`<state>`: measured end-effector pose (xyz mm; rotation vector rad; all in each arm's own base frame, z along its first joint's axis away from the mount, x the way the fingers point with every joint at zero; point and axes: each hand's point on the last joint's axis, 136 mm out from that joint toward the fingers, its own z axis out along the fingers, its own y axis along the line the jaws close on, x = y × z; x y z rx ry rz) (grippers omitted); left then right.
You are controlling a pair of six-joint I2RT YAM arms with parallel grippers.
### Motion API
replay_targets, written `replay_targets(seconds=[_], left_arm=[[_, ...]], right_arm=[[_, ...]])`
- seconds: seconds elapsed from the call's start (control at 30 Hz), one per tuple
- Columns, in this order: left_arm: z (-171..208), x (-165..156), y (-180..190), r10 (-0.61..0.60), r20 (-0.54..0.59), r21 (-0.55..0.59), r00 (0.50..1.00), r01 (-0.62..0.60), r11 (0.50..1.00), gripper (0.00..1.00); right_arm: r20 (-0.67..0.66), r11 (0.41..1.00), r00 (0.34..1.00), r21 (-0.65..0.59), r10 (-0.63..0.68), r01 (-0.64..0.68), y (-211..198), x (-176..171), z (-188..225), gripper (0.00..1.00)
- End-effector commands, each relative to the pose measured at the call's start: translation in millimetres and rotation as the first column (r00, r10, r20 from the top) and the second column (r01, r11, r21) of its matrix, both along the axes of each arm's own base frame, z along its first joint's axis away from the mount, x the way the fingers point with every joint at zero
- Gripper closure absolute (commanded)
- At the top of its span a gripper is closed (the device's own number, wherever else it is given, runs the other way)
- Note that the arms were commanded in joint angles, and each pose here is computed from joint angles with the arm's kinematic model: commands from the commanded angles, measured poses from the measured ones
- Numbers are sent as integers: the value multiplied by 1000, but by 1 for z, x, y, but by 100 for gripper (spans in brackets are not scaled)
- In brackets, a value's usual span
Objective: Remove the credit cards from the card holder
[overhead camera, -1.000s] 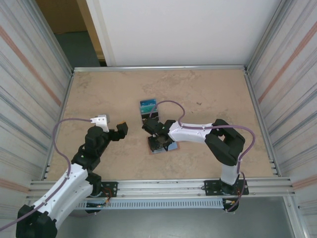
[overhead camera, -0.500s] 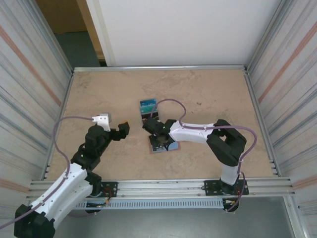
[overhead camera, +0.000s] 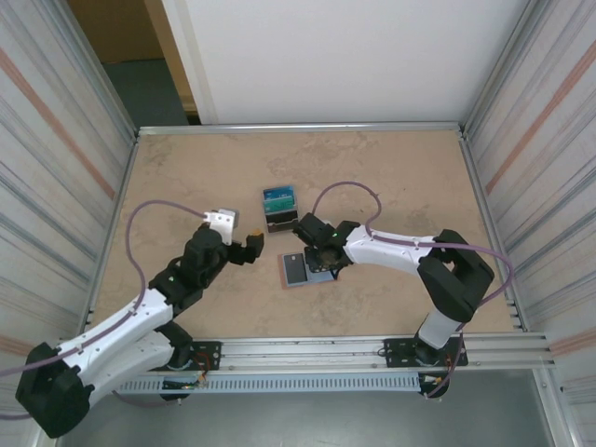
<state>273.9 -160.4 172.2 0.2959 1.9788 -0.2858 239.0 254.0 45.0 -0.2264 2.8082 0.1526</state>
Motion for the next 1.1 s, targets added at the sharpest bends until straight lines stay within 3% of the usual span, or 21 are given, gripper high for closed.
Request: replay_targets(seconds=[0.0, 0.4, 0.67, 1.07], left_arm=[[10, 7, -11, -13, 38, 76, 999, 10, 997, 1], [-37, 9, -47, -61, -129, 140, 990, 79, 987, 1], [-71, 6, -63, -85, -190, 230, 978, 128, 965, 1], [-118, 0, -73, -84, -301, 265, 950, 168, 950, 1]], right_arm=[[-6, 997, 997, 36, -71, 71, -14, 0, 7, 71], [-6, 977, 983, 113, -183, 183, -49, 7, 17, 71], [-34, 918, 996, 385, -85, 91, -7, 11, 44, 66], [-163, 858, 986, 509, 19, 68, 34, 7, 18, 70]])
